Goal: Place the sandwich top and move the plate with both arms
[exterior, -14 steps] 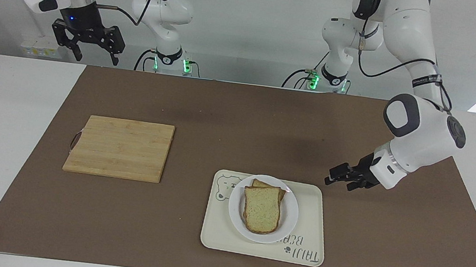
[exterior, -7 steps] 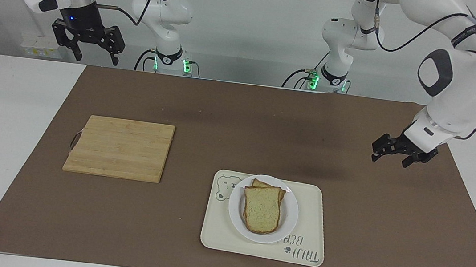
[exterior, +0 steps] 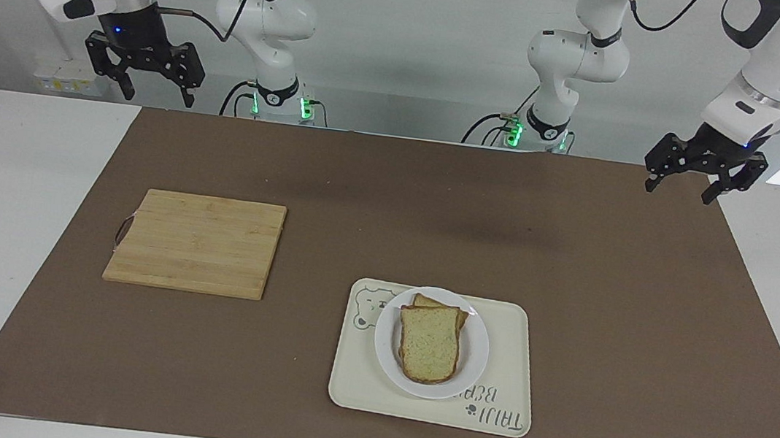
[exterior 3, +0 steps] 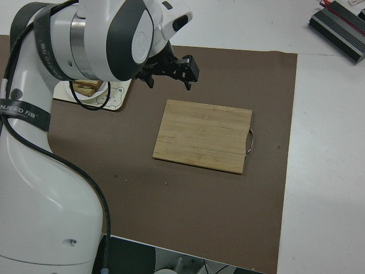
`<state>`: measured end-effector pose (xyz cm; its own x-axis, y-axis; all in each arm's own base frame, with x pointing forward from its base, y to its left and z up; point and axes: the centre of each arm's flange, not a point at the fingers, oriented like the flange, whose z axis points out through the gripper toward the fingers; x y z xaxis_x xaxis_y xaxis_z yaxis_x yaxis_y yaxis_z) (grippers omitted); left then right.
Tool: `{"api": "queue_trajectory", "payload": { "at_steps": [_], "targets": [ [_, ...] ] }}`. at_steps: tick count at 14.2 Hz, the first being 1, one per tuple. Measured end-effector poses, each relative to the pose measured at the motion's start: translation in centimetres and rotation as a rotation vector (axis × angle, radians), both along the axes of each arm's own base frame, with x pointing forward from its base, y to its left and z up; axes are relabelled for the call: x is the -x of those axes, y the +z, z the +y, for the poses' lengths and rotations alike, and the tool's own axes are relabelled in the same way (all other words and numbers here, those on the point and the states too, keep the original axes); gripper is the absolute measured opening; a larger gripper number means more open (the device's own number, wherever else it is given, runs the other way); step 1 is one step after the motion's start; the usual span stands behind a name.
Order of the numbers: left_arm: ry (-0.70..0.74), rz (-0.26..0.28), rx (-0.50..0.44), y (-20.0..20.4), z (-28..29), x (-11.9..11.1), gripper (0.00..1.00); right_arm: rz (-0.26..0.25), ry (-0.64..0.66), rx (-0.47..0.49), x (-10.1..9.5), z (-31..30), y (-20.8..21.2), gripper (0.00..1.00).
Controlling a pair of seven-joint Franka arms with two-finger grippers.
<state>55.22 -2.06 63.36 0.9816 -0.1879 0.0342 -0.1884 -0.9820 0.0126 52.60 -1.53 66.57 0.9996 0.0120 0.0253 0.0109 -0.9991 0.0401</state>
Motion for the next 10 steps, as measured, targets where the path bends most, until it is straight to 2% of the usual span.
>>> {"api": "queue_trajectory", "payload": {
  "at_steps": [10],
  "targets": [
    [0.044,0.02,0.0,-0.37,0.69,0.14,1.0,0.0,0.0,0.0,0.0,0.0,0.0,1.0]
  ]
}}
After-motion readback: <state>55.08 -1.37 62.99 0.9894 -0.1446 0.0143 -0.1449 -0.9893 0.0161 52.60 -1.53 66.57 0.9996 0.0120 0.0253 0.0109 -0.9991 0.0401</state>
